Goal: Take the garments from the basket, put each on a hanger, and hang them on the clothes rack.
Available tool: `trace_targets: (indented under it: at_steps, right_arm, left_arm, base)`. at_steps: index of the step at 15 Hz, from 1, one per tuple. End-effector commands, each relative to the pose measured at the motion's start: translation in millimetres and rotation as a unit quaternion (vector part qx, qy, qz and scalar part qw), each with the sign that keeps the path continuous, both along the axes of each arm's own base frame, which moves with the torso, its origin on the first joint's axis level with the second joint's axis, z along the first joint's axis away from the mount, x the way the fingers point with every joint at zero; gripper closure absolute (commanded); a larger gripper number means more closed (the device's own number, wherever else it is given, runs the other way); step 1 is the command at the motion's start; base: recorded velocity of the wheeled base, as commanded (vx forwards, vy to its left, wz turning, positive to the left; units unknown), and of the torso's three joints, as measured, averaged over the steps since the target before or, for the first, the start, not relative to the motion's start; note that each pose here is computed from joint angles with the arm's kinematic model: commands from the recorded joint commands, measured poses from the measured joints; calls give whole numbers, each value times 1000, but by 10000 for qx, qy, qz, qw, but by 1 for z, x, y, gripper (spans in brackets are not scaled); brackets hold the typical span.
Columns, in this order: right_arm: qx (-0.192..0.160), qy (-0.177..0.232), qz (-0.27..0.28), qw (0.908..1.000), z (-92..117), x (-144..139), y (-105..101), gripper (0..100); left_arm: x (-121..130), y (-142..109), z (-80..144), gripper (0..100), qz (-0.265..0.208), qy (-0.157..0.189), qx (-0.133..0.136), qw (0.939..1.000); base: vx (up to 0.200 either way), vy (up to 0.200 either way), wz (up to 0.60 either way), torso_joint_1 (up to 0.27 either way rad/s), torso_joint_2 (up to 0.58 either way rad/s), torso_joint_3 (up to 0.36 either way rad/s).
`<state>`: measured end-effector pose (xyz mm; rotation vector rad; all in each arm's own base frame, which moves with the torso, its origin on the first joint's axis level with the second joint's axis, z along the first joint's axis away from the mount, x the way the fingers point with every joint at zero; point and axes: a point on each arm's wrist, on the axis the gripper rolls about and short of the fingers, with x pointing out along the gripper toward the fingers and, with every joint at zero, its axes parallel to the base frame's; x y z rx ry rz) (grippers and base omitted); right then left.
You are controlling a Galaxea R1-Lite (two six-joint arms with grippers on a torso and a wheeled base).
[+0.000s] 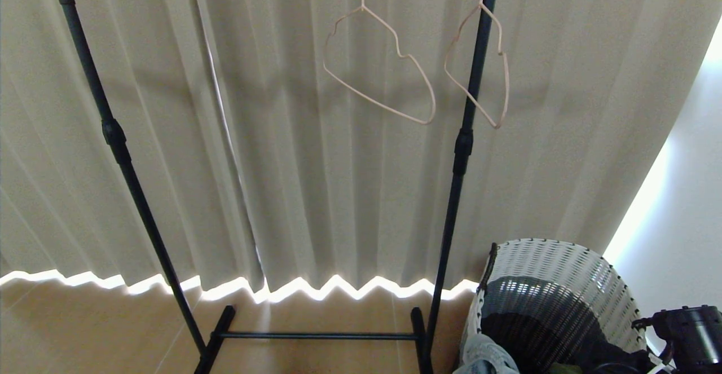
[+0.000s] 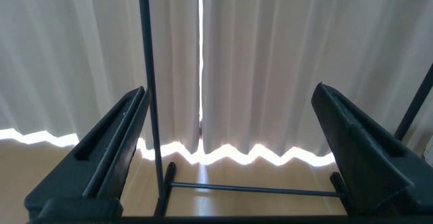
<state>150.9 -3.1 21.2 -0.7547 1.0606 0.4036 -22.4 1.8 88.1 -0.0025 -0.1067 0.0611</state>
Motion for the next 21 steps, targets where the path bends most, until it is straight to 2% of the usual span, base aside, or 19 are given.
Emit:
trace_targets:
  at_steps: [1,6,10,11,17,20,21]
  right_arm:
    - [8,-31,1,10000,-1,3,0,0]
    - [41,-339,5,9994,-5,14,0,0]
    - [114,-355,46,9993,-7,17,0,0]
    - [115,-332,45,9994,-8,17,0,100]
    - [380,-527,178,9977,-5,17,1,100]
    - [473,-1140,213,9921,13,10,1,100]
    - [491,-1603,176,9857,27,5,0,100]
  left_arm:
    - [0,0,0,0,9,5,-2,10000]
    - [0,0,0,0,17,5,-3,10000]
    - [0,0,0,0,17,5,-3,10000]
    - [0,0,0,0,17,12,-3,10000]
    - [0,0,0,0,16,4,-10,10000]
    - [0,0,0,0,16,4,-10,10000]
    - [0,0,0,0,17,5,-3,10000]
  base:
    - [0,0,0,0,0,0]
    - [0,0,0,0,0,0]
    - [0,0,0,0,0,0]
    - [0,0,0,0,0,0]
    - [0,0,0,0,0,0]
    - [0,0,0,0,0,0]
    - [0,0,0,0,0,0]
